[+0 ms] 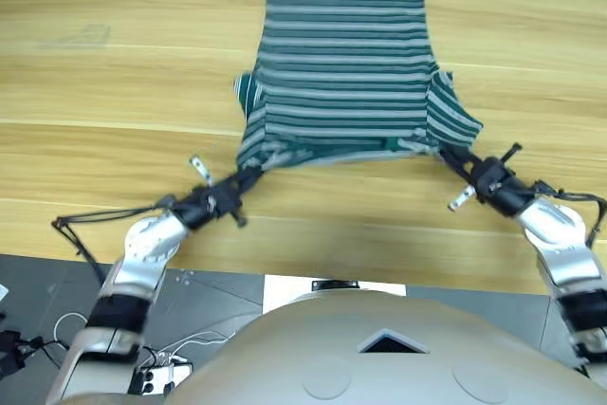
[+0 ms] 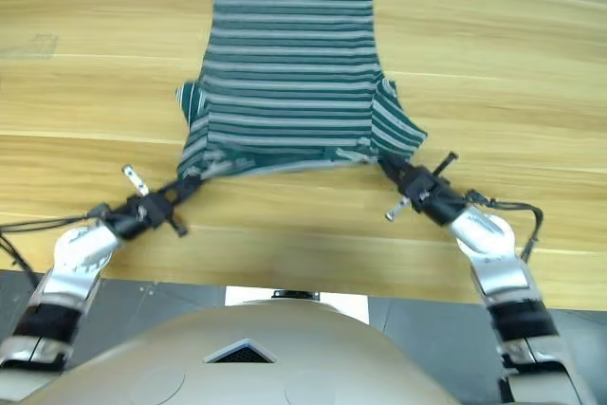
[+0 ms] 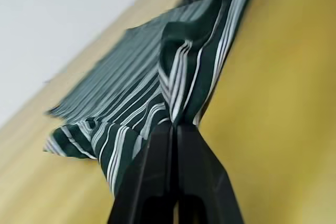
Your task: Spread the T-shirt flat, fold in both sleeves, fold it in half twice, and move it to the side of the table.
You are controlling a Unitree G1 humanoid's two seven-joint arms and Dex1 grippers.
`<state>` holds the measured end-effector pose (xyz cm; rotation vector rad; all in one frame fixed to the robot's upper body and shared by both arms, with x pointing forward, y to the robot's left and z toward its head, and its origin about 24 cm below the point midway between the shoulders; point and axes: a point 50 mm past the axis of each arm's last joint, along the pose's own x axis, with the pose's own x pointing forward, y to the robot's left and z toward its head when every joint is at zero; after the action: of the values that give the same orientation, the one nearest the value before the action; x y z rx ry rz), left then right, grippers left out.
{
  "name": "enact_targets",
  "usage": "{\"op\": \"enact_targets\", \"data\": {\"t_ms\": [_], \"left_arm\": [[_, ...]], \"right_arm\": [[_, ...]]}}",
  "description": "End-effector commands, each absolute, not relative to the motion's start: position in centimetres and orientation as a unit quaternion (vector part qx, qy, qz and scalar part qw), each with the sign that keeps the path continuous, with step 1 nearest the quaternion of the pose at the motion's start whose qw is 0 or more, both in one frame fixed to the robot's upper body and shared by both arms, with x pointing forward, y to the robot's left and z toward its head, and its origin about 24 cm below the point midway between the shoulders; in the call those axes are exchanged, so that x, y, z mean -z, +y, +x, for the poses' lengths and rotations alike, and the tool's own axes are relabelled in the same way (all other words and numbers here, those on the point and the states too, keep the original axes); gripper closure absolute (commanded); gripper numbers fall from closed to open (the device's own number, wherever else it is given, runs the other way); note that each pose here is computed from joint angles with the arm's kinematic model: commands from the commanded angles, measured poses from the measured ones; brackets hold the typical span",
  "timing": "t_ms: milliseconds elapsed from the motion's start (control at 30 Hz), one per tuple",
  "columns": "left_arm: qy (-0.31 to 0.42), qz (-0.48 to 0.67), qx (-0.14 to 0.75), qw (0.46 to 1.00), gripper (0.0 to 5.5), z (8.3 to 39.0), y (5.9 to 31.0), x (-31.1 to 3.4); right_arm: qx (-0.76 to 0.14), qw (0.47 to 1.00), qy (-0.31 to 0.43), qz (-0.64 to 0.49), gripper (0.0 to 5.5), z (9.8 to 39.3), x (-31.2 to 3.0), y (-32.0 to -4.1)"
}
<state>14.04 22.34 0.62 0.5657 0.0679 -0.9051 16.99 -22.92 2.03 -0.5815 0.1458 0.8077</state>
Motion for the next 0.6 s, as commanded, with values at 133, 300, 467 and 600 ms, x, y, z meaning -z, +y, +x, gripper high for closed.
{"op": "enact_targets", "data": {"t_ms": [133,300,467,600], "left_arm": [[0.053,0.261,0.46,0.847,5.47,11.4,22.1,-0.6],[0.04,0.26,0.435,0.861,4.85,11.9,22.6,-1.3],[0.058,0.263,0.415,0.869,4.04,11.1,24.1,-1.4],[0.071,0.269,0.394,0.876,3.52,10.7,25.3,-1.3]], "right_arm": [[-0.499,0.804,0.089,-0.312,5.5,14.8,-2.4,-23.2],[-0.555,0.767,0.076,-0.311,4.78,13.9,-2.9,-22.8],[-0.577,0.755,0.07,-0.305,3.88,13.2,-3.9,-23.1],[-0.57,0.759,0.065,-0.307,3.26,13.7,-4.8,-23.8]]}}
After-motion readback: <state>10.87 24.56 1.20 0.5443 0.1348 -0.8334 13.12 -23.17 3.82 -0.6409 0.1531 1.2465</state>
